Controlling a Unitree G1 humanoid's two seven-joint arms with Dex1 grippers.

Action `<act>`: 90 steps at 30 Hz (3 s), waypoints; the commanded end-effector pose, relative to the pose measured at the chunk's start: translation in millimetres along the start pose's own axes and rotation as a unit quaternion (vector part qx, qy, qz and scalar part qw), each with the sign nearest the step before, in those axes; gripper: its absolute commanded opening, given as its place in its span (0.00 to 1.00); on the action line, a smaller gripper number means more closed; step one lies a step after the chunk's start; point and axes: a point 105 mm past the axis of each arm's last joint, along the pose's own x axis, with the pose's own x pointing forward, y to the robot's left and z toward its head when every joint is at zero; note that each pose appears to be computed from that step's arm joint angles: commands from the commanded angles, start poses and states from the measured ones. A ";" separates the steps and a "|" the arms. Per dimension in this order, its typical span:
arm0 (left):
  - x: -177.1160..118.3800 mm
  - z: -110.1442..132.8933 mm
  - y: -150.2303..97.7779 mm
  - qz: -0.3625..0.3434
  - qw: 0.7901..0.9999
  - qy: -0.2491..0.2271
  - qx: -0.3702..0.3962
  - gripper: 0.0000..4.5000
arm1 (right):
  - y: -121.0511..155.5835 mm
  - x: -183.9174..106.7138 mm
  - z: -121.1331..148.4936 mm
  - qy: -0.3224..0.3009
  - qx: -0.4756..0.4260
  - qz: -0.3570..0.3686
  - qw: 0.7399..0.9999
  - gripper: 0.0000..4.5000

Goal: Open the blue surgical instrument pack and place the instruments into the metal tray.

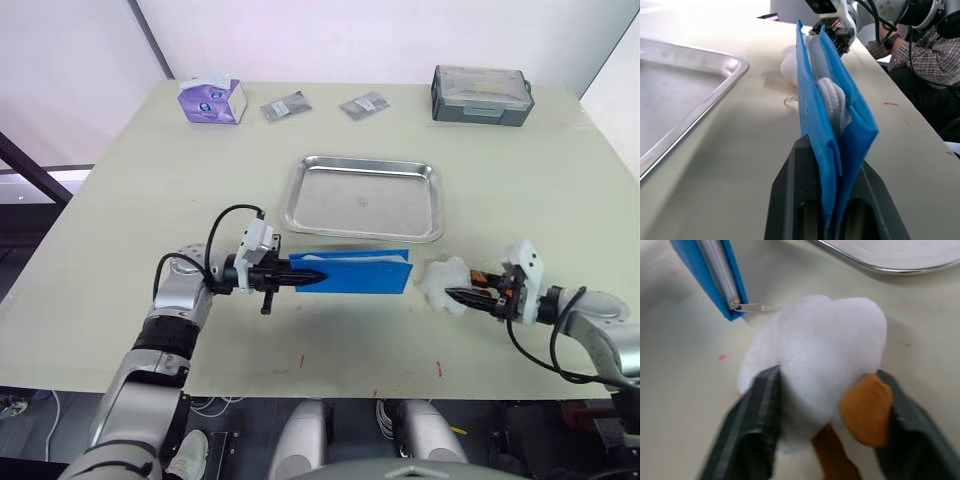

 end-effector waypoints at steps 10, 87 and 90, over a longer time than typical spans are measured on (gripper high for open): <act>0.7 4.2 -4.0 -0.021 1.000 0.013 0.011 0.00 | 11.9 -49.5 55.4 -0.147 0.072 0.021 0.986 0.00; 20.2 4.6 10.6 -0.028 0.999 0.008 0.033 0.00 | 39.0 44.3 62.3 -0.097 -0.098 0.116 0.984 0.98; 19.5 4.7 9.9 -0.029 0.999 0.008 0.033 0.00 | 39.0 50.1 53.3 -0.090 -0.090 0.120 0.985 0.98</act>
